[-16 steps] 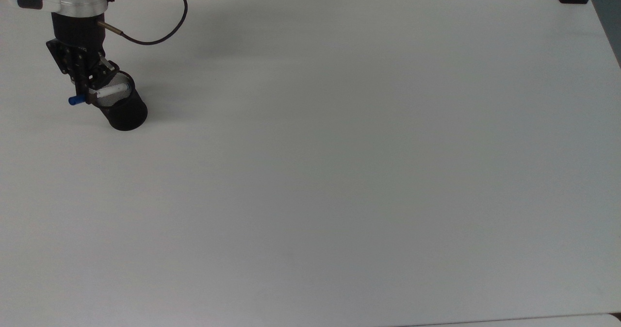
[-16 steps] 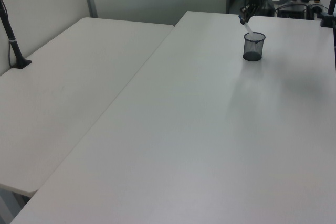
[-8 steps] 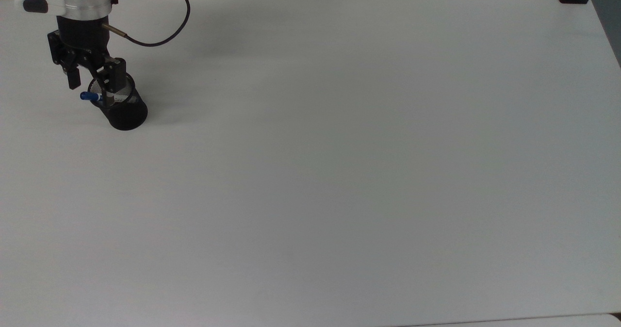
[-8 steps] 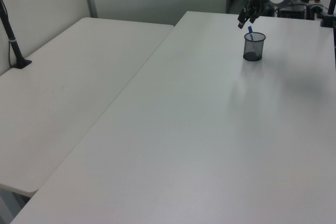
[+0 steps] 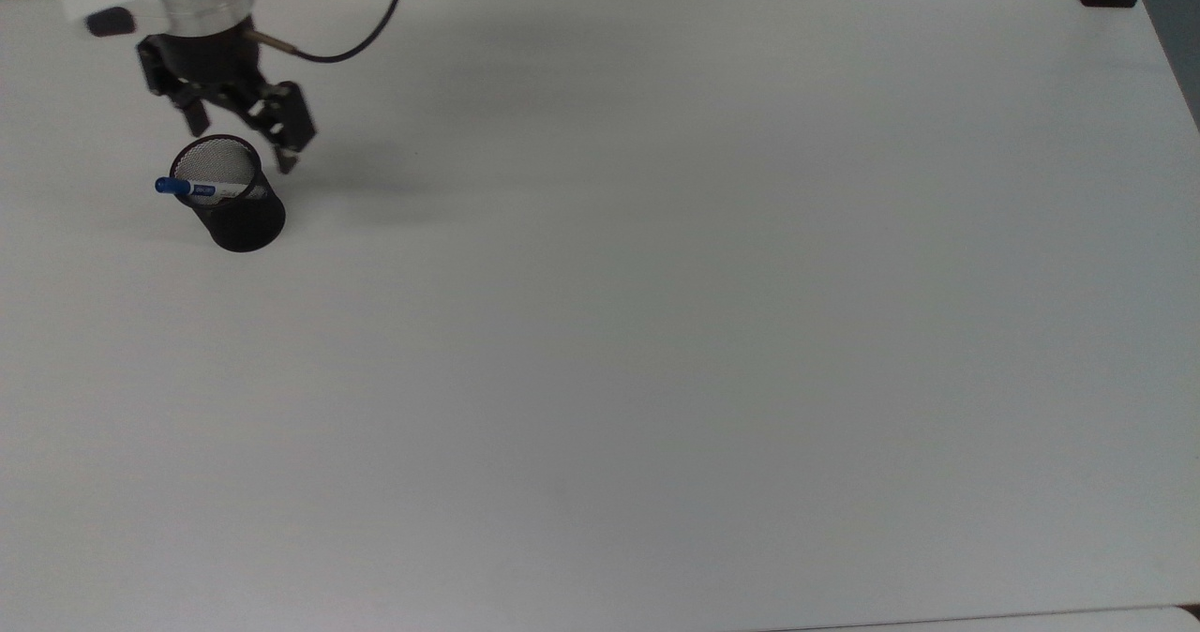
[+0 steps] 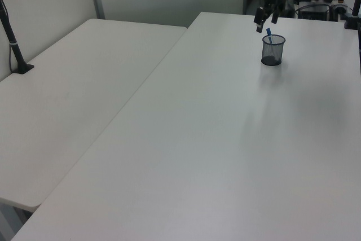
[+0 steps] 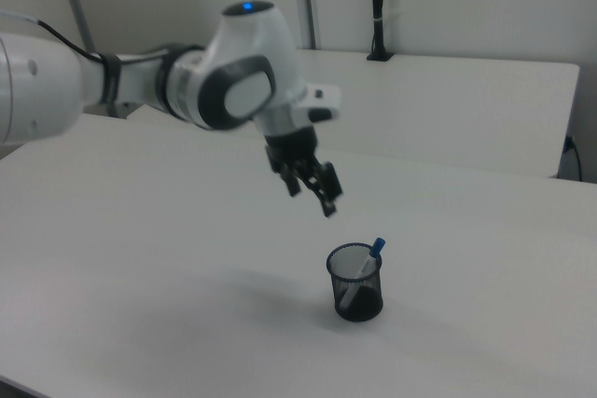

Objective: Insert the marker
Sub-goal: 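Open the gripper and raise it away from the pen cup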

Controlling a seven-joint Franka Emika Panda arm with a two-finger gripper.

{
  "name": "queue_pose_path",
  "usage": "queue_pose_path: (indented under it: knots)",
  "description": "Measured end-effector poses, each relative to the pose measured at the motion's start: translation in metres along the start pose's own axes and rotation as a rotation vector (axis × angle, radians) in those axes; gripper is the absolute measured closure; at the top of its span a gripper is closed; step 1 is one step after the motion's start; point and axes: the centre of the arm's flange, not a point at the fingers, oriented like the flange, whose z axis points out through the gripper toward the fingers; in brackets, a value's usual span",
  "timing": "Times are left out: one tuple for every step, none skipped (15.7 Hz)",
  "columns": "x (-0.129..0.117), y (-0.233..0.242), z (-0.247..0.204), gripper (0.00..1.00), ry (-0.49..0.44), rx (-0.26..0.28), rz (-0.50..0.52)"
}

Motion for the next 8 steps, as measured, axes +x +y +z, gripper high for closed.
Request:
queue_pose_path:
  knots:
    - [-0.001,-0.019,-0.011,0.0,-0.03,0.001,-0.03]
    - [-0.003,-0.037,-0.02,0.0,-0.059,0.0,-0.058]
    - [-0.006,-0.052,-0.029,0.0,-0.086,-0.001,-0.083]
    - [-0.009,-0.066,-0.037,0.0,-0.109,-0.003,-0.106]
    - [-0.012,-0.077,-0.045,0.0,-0.13,-0.005,-0.126]
    - [-0.015,-0.087,-0.051,0.0,-0.148,-0.007,-0.142]
    - [-0.018,-0.095,-0.057,0.0,-0.16,-0.008,-0.157]
    - [-0.021,-0.102,-0.062,0.0,-0.165,-0.009,-0.17]
